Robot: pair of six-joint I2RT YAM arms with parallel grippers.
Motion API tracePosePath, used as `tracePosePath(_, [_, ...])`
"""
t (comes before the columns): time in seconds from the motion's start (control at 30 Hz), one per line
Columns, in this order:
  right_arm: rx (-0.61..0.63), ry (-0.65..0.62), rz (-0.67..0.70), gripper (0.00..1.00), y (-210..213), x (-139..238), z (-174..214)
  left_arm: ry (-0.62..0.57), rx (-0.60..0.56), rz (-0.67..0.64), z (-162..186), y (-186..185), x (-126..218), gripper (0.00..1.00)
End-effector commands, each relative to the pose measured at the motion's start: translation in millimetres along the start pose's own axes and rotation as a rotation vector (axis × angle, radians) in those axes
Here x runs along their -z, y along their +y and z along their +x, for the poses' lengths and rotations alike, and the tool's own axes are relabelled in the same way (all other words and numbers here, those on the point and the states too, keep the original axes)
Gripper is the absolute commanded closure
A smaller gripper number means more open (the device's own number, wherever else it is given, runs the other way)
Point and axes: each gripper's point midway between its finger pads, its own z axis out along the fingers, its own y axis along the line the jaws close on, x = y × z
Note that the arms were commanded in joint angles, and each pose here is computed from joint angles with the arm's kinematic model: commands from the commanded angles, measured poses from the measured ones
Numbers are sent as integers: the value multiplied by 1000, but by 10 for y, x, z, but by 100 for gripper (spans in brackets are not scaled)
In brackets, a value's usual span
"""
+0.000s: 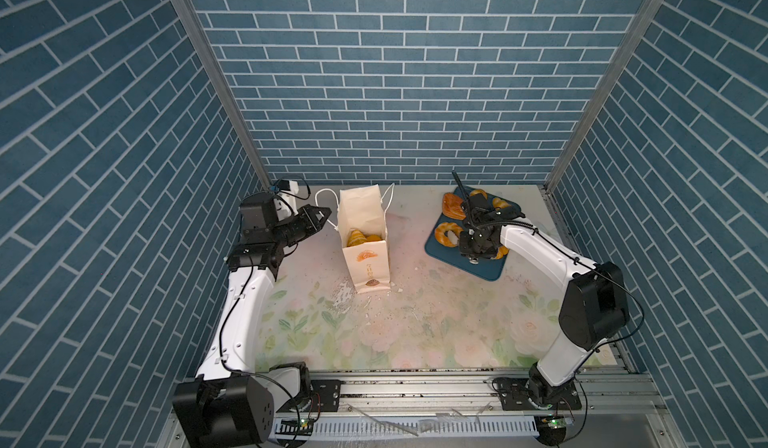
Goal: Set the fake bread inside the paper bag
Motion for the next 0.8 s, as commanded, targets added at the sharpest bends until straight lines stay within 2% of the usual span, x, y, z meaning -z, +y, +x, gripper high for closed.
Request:
tracePosePath(0.0, [-56, -87, 6, 59, -22, 207, -195, -2, 3, -1, 2, 7, 10, 84])
tracePosePath(0.27, [-62, -163, -16, 57, 7, 368, -340, -1, -2, -2, -7, -3, 15, 84])
tracePosePath(0.77, [-37, -43, 38, 58, -10, -16, -204, -1, -6, -4, -26, -19, 23, 84])
